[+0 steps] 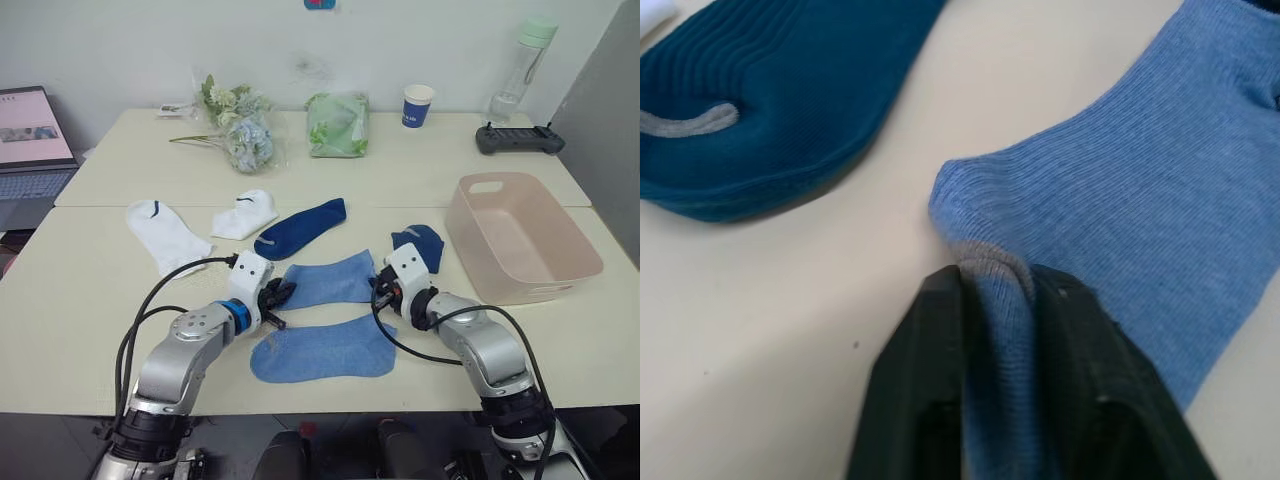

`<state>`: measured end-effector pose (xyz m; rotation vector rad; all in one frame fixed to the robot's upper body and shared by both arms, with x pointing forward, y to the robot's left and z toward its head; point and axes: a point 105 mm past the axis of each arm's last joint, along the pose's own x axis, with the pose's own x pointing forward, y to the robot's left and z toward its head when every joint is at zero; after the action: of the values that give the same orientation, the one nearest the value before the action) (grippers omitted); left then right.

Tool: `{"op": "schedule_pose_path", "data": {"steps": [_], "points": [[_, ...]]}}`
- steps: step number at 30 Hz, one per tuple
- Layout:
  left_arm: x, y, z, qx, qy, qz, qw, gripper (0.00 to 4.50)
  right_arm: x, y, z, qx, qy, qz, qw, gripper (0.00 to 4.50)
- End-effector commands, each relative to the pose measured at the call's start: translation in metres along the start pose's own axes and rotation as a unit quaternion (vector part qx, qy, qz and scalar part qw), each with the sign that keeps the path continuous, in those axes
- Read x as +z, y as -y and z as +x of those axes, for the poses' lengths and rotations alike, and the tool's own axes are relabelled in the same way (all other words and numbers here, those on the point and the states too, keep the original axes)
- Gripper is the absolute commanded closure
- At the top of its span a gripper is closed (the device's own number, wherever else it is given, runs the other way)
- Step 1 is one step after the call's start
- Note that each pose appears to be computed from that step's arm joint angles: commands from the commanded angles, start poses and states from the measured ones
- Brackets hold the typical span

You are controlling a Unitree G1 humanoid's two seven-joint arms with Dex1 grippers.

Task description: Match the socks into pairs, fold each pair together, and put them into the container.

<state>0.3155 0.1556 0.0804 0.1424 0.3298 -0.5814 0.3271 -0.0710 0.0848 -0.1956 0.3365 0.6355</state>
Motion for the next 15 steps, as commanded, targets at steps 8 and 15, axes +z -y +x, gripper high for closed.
{"op": "schedule_pose_path", "data": {"steps": [8,15], "points": [[0.020,-0.062,-0.047,0.051,0.061,-0.029,0.996,0.00,0.017,0.018,-0.015,-0.033,0.031,-0.025,0.999,0.89],[0.015,-0.034,-0.038,-0.014,0.060,-0.090,0.994,0.00,0.022,0.019,-0.019,-0.033,0.050,-0.028,0.998,0.05]]}}
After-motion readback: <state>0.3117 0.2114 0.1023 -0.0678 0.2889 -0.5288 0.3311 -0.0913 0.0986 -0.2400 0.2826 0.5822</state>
